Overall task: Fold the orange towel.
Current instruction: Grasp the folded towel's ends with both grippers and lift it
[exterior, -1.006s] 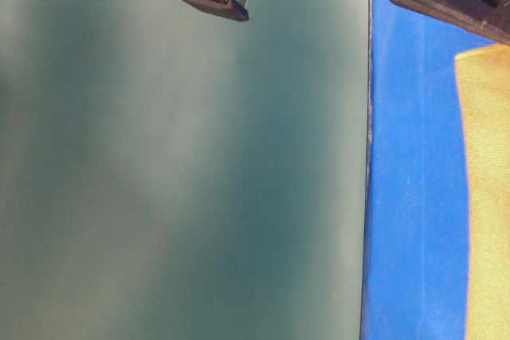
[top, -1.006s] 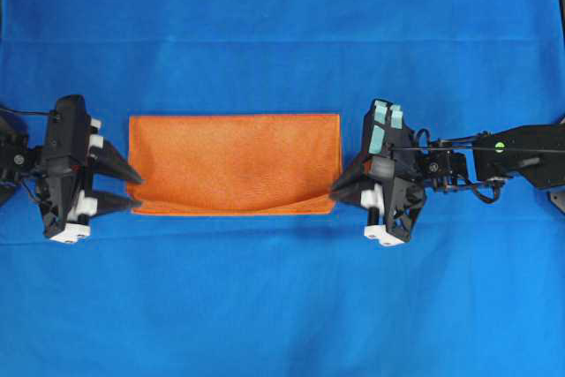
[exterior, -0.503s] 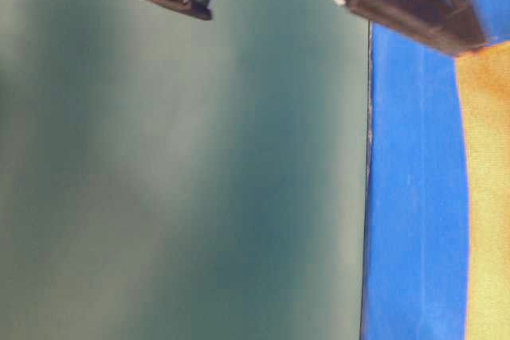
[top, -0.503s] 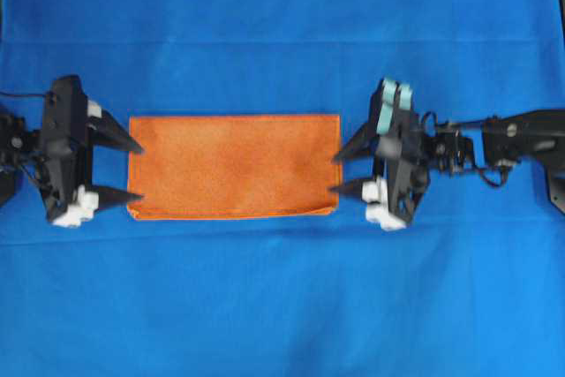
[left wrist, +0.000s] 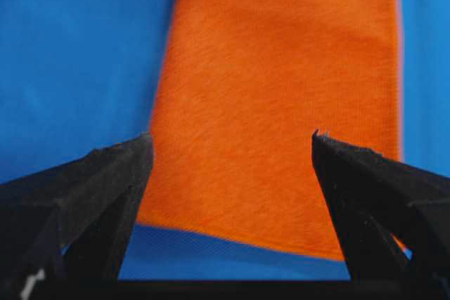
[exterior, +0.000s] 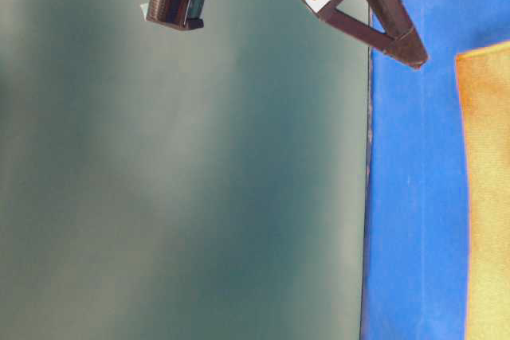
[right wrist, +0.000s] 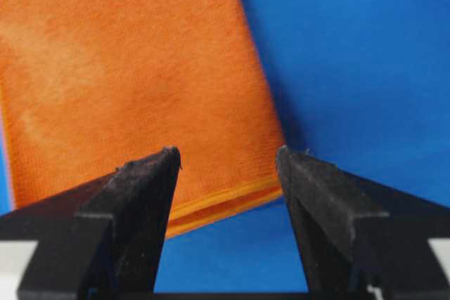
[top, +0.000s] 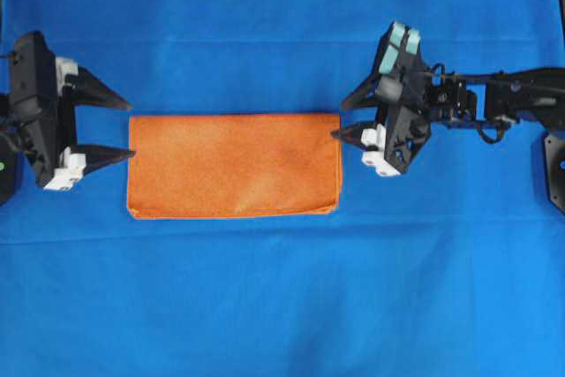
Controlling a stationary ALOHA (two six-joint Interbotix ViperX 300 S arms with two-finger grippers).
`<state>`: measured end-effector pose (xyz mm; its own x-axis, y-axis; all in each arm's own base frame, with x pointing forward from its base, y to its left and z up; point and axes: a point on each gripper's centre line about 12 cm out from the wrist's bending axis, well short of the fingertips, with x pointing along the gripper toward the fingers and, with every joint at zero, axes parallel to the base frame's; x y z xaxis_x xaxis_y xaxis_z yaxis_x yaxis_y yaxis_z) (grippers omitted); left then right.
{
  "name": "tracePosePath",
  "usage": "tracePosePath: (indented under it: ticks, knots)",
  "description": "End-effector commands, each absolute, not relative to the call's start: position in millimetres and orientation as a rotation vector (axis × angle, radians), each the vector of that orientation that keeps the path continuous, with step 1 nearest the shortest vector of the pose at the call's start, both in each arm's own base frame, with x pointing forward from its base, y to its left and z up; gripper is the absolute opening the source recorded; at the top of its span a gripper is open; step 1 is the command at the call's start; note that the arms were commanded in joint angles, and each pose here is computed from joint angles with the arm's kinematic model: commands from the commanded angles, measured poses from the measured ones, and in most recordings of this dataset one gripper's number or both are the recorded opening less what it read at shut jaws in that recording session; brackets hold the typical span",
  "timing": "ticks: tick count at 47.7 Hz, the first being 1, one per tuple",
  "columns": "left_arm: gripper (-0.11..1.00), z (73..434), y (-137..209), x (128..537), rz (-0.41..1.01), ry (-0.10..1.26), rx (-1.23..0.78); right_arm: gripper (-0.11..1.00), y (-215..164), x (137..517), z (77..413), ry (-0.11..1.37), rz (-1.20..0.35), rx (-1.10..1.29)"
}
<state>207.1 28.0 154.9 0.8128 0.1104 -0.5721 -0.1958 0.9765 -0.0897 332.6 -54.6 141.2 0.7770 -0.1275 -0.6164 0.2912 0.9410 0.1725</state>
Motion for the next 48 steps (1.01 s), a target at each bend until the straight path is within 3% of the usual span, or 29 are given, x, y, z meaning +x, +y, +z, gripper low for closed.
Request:
tracePosePath:
  ticks: [1,22,27,35,39,46,48]
  knots:
    - [0.87,151,37,212,0.201,0.606,-0.156,0.61,-61,340,146,0.618,-0.238,0.262]
    - [0.83,92,63,228,0.300,0.736,-0.195,0.60,-73,352,100,0.692,-0.269,0.272]
    - [0.68,86,64,231,0.300,0.760,-0.198,0.60,-73,352,100,0.695,-0.269,0.273]
    - [0.32,85,63,227,0.301,0.765,-0.200,0.57,-73,352,100,0.697,-0.268,0.271]
    - [0.22,85,63,225,0.301,0.768,-0.201,0.47,-71,351,99,0.702,-0.264,0.268]
    - [0.11,84,62,225,0.302,0.787,-0.205,0.09,-68,350,98,0.705,-0.254,0.260]
    - [0.08,83,62,226,0.302,0.795,-0.207,0.03,-68,350,98,0.705,-0.254,0.260]
